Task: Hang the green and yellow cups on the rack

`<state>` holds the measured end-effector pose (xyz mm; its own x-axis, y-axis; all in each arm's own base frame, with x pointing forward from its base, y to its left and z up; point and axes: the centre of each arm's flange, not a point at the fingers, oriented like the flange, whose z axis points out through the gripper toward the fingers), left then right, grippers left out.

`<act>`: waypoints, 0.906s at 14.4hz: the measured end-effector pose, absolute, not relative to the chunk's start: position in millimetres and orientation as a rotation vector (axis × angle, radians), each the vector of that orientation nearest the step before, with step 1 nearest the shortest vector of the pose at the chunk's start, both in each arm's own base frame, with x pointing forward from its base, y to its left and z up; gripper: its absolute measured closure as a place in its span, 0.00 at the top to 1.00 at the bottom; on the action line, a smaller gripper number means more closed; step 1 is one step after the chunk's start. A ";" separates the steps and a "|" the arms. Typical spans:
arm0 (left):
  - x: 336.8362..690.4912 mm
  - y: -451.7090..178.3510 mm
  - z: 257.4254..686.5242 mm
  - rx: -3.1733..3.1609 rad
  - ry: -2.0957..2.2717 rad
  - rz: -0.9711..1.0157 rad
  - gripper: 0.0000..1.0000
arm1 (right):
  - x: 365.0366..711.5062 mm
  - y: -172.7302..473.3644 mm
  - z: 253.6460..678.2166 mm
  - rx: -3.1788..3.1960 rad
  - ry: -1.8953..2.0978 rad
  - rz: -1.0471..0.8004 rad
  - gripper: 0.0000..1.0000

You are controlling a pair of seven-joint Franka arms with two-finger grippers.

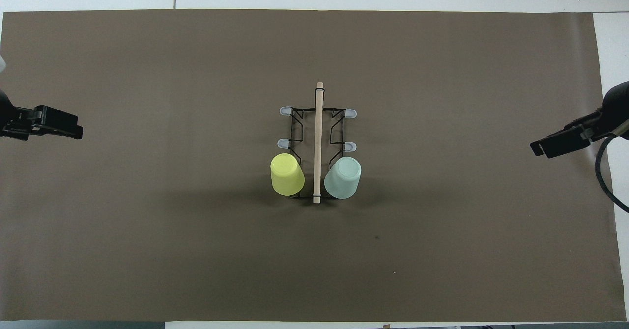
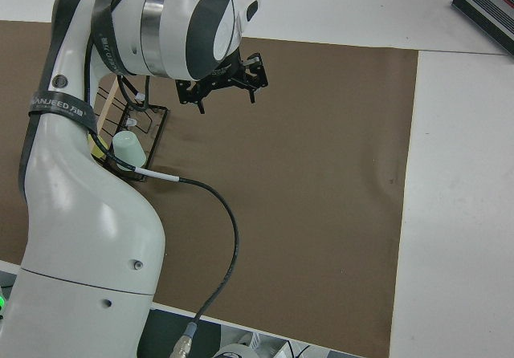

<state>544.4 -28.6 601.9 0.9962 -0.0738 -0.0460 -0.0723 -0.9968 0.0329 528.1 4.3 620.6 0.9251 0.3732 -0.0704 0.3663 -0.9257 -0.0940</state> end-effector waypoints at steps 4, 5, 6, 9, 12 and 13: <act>544.4 -28.6 601.9 3.107 -0.114 -0.073 1.00 | 517.8 -5.2 616.0 -3.114 -0.186 0.215 1.00; 544.4 -28.6 601.9 3.107 -0.114 -0.073 1.00 | 518.3 -8.0 611.5 -3.120 -0.109 0.230 1.00; 544.4 -28.6 601.9 3.107 -0.114 -0.073 1.00 | 520.1 -13.3 607.9 -3.122 -0.061 0.241 1.00; 544.4 -28.6 601.9 3.107 -0.114 -0.073 1.00 | 527.2 -28.5 601.0 -3.139 -0.009 0.262 1.00; 544.4 -28.6 601.9 3.107 -0.114 -0.073 1.00 | 533.2 -32.9 599.5 -3.142 0.011 0.270 1.00; 544.4 -28.6 601.9 3.107 -0.114 -0.073 1.00 | 532.1 -35.0 599.8 -3.140 0.021 0.282 1.00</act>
<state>544.4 -28.6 601.9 0.9962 -0.0737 -0.0460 -0.0723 -0.9968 0.0329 532.1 -35.0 599.8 0.9839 -0.0140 -0.1782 -0.0120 -0.9999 0.0124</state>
